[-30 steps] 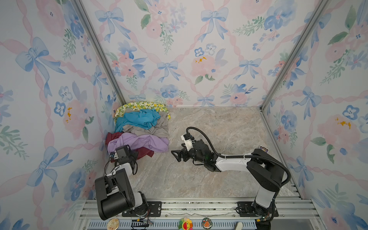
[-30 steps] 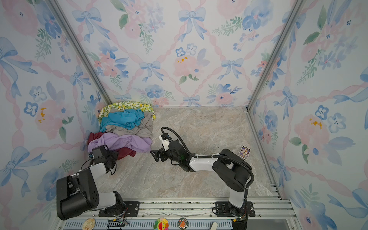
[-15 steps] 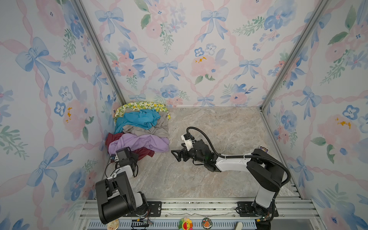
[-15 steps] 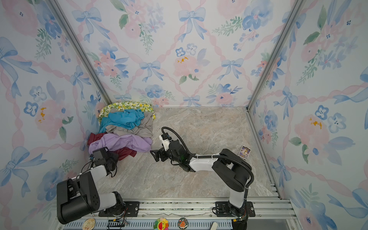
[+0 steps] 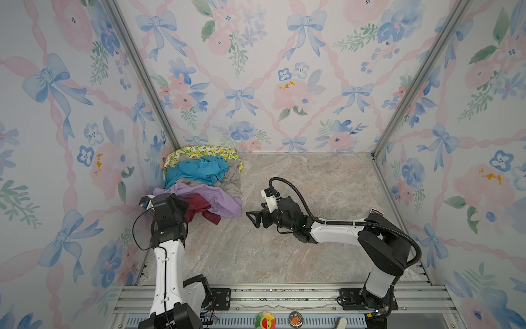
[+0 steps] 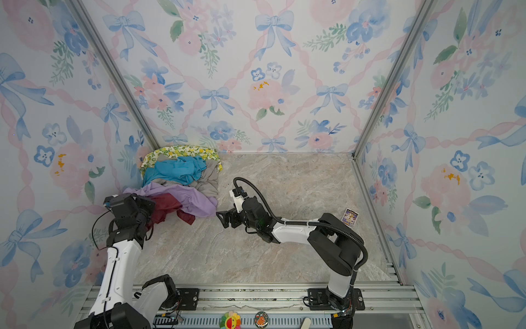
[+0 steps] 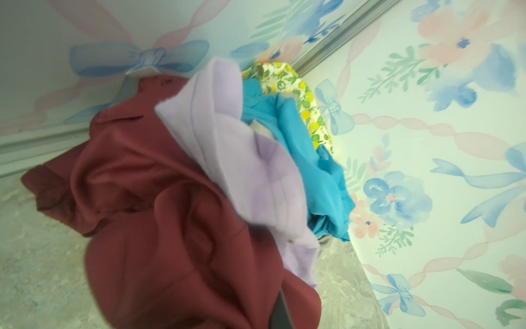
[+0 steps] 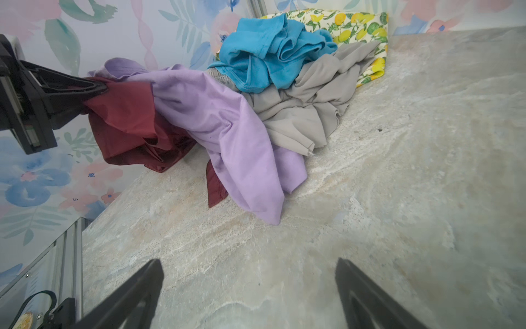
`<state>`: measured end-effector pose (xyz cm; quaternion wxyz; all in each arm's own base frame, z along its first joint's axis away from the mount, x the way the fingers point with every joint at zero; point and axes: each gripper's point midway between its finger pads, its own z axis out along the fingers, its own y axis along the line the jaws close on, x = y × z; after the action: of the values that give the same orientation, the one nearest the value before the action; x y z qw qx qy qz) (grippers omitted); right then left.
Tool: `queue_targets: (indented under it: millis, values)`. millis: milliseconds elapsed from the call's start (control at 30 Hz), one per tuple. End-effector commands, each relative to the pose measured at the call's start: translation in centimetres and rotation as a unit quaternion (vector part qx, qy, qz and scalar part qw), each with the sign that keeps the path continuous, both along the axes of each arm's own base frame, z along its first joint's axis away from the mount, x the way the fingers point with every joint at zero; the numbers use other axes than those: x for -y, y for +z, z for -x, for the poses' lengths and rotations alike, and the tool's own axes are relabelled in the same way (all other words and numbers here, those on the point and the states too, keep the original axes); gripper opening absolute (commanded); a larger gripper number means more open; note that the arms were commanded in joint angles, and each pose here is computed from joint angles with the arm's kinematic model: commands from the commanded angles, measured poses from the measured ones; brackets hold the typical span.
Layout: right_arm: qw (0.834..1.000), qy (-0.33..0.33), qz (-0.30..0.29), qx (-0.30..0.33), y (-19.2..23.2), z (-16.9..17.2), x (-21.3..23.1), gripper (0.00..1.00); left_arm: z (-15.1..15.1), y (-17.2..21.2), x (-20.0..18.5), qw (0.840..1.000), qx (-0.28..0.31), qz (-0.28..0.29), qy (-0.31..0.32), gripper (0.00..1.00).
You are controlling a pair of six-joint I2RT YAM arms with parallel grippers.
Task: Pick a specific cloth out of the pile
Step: 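Lift the dark red shirt up out of the pile with the left gripper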
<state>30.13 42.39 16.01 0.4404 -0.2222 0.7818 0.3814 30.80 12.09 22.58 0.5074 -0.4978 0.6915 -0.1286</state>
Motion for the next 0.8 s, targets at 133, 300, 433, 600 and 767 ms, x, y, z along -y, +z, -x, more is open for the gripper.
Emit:
queue_targets:
  millis: [133,300,433,600,767]
  values:
    - [0.999,-0.012,-0.031,0.024,5.6,-1.4,0.0,0.97,-1.2,12.5,-0.2,0.992,0.088,-0.086,0.000,0.00]
    - [0.998,-0.016,-0.038,0.037,7.8,-2.0,0.0,0.97,-2.6,18.2,-0.4,0.986,0.127,-0.113,0.004,0.00]
    - [0.998,-0.013,-0.045,0.049,9.8,-2.2,-0.2,0.97,-4.9,21.2,1.1,0.982,0.129,-0.136,-0.020,0.00]
    - [0.995,-0.002,-0.079,0.056,13.0,-2.6,-0.5,0.97,-7.7,25.1,4.0,0.973,0.114,-0.192,-0.055,0.00]
    - [0.991,0.008,-0.111,0.068,15.8,-2.7,-0.7,0.98,-9.4,28.9,8.1,0.960,0.116,-0.235,-0.098,0.00]
